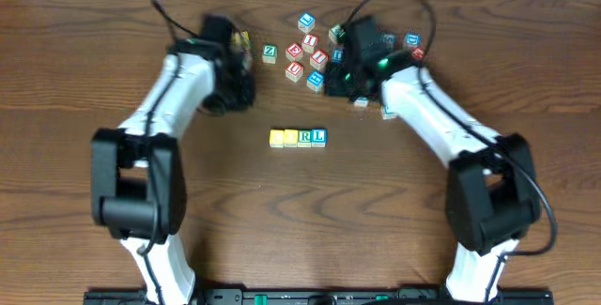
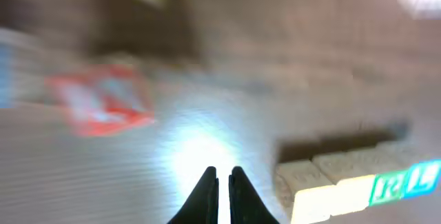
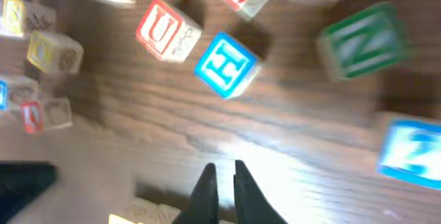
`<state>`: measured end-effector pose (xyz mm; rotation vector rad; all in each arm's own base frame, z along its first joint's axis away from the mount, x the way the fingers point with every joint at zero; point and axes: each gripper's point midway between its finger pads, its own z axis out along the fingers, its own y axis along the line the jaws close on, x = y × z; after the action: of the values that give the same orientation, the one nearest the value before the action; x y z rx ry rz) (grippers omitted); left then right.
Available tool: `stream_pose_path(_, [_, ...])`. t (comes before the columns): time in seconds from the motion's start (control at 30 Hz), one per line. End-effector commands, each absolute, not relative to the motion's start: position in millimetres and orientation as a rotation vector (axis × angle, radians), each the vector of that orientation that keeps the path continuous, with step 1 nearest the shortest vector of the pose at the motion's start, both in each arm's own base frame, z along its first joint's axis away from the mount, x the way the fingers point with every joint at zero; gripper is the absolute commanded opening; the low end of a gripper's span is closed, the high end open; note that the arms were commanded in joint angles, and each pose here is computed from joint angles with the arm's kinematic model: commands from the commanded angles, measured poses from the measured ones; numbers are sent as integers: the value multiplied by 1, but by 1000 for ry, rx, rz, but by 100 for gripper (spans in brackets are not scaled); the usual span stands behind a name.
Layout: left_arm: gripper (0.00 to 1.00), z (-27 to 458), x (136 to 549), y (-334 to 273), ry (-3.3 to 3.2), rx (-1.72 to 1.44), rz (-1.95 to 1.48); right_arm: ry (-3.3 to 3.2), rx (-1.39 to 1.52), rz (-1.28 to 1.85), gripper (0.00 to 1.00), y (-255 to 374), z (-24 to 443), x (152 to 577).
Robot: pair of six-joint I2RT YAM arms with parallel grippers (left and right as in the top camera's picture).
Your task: Spell out CORL
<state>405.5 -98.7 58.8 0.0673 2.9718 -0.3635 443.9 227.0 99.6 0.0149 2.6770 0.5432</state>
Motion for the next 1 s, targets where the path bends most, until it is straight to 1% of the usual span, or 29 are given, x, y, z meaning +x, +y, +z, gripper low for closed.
stream_pose_path(0.0, [12, 158, 438, -50, 2721, -64, -281, 2528, -29, 549, 13, 204, 185, 451])
stream_pose_path(0.03, [17, 173, 438, -42, 2682, -82, -276, 2516, -9, 546, 17, 194, 199, 448])
stream_pose_path(0.07, [32, 189, 436, -33, 2641, -103, -269, 2500, 18, 540, 23, 180, 215, 442])
stream_pose_path(0.1, [46, 213, 432, -19, 2580, -137, -256, 2483, 45, 533, 32, 166, 232, 434])
stream_pose_path(0.13, [51, 226, 428, -10, 2547, -158, -248, 2466, 60, 522, 37, 154, 245, 428])
stream_pose_path(0.17, [61, 237, 425, -3, 2519, -175, -240, 2452, 65, 511, 45, 145, 255, 423])
stream_pose_path(0.2, [88, 248, 422, 5, 2488, -194, -230, 2438, 71, 492, 55, 133, 266, 416])
stream_pose_path(0.23, [100, 257, 419, 12, 2463, -211, -221, 2428, 91, 472, 68, 122, 275, 409])
stream_pose_path(0.27, [100, 264, 416, 18, 2444, -226, -214, 2421, 119, 445, 83, 111, 282, 402])
stream_pose_path(0.3, [100, 273, 412, 26, 2417, -245, -203, 2411, 155, 408, 93, 96, 291, 393])
stream_pose_path(0.33, [100, 277, 410, 29, 2406, -253, -199, 2406, 188, 371, 99, 83, 297, 384])
stream_pose_path(0.43, [100, 284, 406, 38, 2385, -275, -187, 2373, 242, 320, 99, 60, 315, 363])
stream_pose_path(0.6, [100, 284, 406, 38, 2385, -277, -186, 2313, 240, 330, 99, 56, 338, 346])
stream_pose_path(0.9, [100, 284, 406, 38, 2385, -277, -187, 2315, 241, 330, 99, 56, 337, 345])
stream_pose_path(0.97, [100, 284, 406, 38, 2385, -277, -186, 2304, 275, 251, 99, 44, 337, 347])
